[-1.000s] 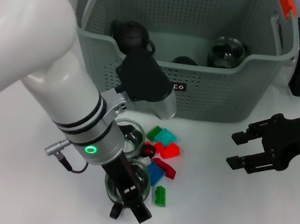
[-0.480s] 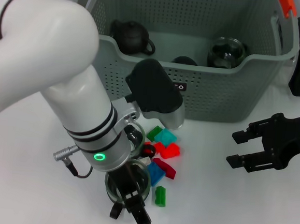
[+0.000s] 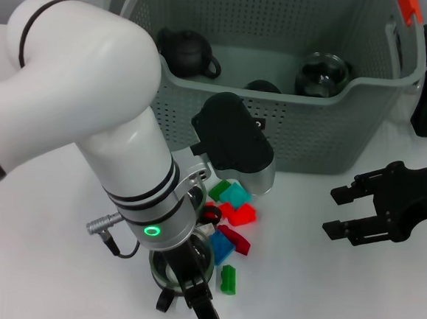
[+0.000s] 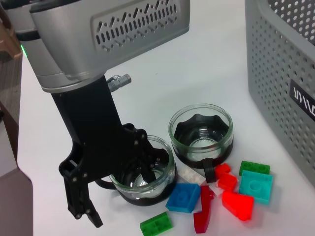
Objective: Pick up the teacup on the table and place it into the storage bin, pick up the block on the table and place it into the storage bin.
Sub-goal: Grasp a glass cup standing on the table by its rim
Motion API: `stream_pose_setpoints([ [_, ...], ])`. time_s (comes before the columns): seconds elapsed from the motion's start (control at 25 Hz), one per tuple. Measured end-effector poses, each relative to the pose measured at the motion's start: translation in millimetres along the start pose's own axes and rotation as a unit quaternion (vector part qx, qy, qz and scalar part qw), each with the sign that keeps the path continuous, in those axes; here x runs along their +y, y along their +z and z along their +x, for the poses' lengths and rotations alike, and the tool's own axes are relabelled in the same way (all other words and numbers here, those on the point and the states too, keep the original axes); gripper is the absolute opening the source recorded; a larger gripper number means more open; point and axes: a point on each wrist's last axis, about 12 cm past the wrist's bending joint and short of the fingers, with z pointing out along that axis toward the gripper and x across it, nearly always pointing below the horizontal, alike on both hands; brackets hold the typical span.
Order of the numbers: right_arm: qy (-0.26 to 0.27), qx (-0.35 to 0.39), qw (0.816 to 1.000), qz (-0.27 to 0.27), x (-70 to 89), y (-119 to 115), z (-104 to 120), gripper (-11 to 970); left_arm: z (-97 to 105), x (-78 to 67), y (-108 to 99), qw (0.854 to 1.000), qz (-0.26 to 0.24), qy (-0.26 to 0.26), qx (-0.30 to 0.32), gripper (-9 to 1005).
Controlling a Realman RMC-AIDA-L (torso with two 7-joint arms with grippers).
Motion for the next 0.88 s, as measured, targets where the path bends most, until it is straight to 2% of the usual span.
stream_pose_setpoints([
  [0.48,0.001,-0.004,1.000,0.005,-0.9,0.3,0.1,658,0.5,-0.9,3.4,1.000,-0.004,0.004,0.008,947],
  [0.68,0.000,-0.005,1.000,0.005,-1.1,0.5,-0.5,658,0.3,-1.2,3.8,1.000,-0.004,0.008,0.010,824],
  [0.8,-0.001,-0.006,1.000,0.005,-1.4,0.4,-1.4,658,0.2,-1.2,4.4,1.000,-0.004,0.008,0.010,590],
  [0.88,0.000,-0.007,1.000,0.007,-1.7,-0.2,-1.5,658,0.3,-0.3,5.3,1.000,-0.005,0.007,0.013,546],
])
